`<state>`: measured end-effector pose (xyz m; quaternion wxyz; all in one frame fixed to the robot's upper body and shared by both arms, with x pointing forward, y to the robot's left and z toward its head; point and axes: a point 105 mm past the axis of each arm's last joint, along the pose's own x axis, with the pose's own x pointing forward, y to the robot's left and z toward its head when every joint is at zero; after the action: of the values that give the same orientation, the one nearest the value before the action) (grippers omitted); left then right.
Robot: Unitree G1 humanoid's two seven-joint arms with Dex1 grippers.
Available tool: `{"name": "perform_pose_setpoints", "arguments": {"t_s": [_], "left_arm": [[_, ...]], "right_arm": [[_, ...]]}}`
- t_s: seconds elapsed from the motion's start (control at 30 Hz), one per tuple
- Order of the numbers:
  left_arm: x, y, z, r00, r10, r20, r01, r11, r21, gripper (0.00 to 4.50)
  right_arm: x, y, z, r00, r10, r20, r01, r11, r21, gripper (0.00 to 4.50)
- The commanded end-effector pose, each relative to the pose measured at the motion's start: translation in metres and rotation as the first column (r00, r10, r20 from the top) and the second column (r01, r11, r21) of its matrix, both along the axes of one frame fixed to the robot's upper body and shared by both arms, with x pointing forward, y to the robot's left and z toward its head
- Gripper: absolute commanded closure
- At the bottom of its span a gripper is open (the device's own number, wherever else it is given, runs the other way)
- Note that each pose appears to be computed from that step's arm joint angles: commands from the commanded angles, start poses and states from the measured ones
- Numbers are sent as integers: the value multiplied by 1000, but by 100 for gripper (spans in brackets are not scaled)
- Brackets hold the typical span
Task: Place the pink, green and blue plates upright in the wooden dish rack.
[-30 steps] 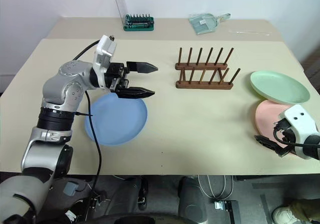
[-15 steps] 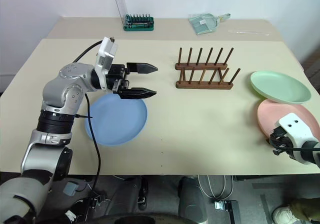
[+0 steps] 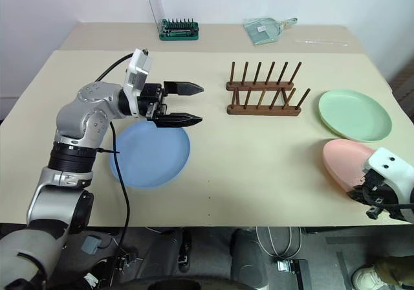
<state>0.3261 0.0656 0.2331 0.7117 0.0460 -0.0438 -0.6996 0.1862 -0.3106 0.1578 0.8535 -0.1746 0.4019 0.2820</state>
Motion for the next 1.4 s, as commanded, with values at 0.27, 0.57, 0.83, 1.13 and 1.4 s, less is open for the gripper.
{"name": "perform_pose_setpoints", "arguments": {"t_s": [0.27,0.57,0.83,1.13,1.4], "left_arm": [[4,4,20,997,30,71,-26,998,-49,0],[6,6,30,996,61,65,-53,991,-121,0],[6,11,37,990,87,108,-69,984,-162,0],[0,18,34,988,119,99,-102,982,-157,0],[-7,24,34,985,135,105,-119,981,-151,0]], "right_arm": [[23,66,114,941,85,328,-262,796,545,445],[63,32,216,809,-257,529,-430,355,830,445],[120,34,198,865,-307,397,-366,153,918,445],[154,24,191,863,-336,377,-359,115,926,445],[169,17,178,859,-345,377,-331,186,925,445]]}}
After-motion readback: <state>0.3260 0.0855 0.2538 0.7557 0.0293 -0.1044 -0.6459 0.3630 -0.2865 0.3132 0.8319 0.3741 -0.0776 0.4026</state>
